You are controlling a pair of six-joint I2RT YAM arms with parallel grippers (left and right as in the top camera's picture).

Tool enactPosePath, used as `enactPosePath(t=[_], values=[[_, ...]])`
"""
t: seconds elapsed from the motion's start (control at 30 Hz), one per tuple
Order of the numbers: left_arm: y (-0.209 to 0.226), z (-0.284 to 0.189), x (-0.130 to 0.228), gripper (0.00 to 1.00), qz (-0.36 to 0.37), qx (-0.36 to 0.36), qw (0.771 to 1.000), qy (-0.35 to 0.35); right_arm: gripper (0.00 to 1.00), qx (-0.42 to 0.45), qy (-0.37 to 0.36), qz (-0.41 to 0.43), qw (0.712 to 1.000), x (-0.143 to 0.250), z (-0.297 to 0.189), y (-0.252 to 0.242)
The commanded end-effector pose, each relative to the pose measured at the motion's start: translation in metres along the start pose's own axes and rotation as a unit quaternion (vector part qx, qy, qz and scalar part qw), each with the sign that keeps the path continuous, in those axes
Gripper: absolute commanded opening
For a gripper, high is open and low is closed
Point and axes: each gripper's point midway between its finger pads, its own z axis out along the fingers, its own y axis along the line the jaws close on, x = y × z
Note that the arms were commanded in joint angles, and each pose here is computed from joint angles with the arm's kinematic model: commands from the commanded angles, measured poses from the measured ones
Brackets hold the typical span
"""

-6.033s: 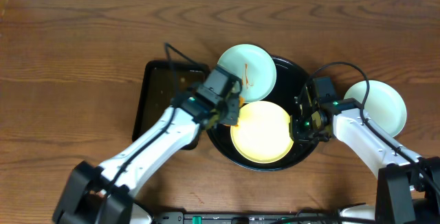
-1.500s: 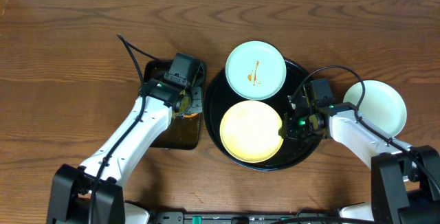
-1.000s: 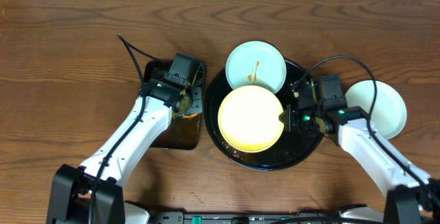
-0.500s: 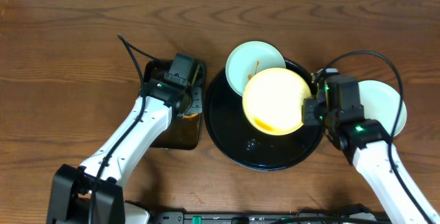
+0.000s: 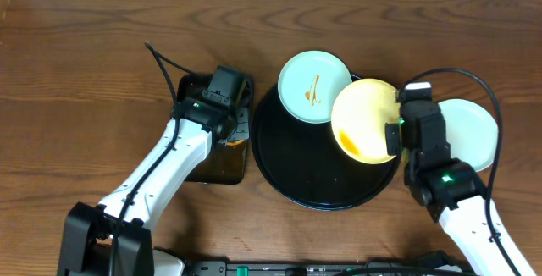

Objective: Clean dirty plates on tray and stack at the side
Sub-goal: 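Carry the yellow plate right with the right gripper and stack it on the green plate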

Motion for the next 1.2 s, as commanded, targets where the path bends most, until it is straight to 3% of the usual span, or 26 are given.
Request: enactPosePath(t=[0.0, 0.37, 0.67, 0.9, 1.17], values=[[0.0, -0.005, -0.005, 0.08, -0.009, 0.003, 1.0, -0.011, 0.01, 0.066, -0.026, -0.039, 0.997, -0.014, -0.013, -0.013], [0.0, -0.005, -0.005, 0.08, -0.009, 0.003, 1.0, -0.011, 0.01, 0.144, -0.079, -0.125, 0.978, -0.042, -0.044, -0.007], [0.0, -0.005, -0.005, 0.08, -0.009, 0.003, 1.0, -0.011, 0.01, 0.175, -0.121, -0.147, 0.966, -0.064, -0.061, -0.002], [0.0, -0.005, -0.005, 0.08, -0.009, 0.003, 1.0, -0.011, 0.01, 0.109, -0.106, -0.08, 0.985, -0.051, -0.046, 0.009], [0.0, -0.005, -0.005, 0.08, -0.009, 0.003, 1.0, -0.011, 0.01, 0.078, -0.002, 0.047, 0.996, -0.01, -0.001, -0.019]])
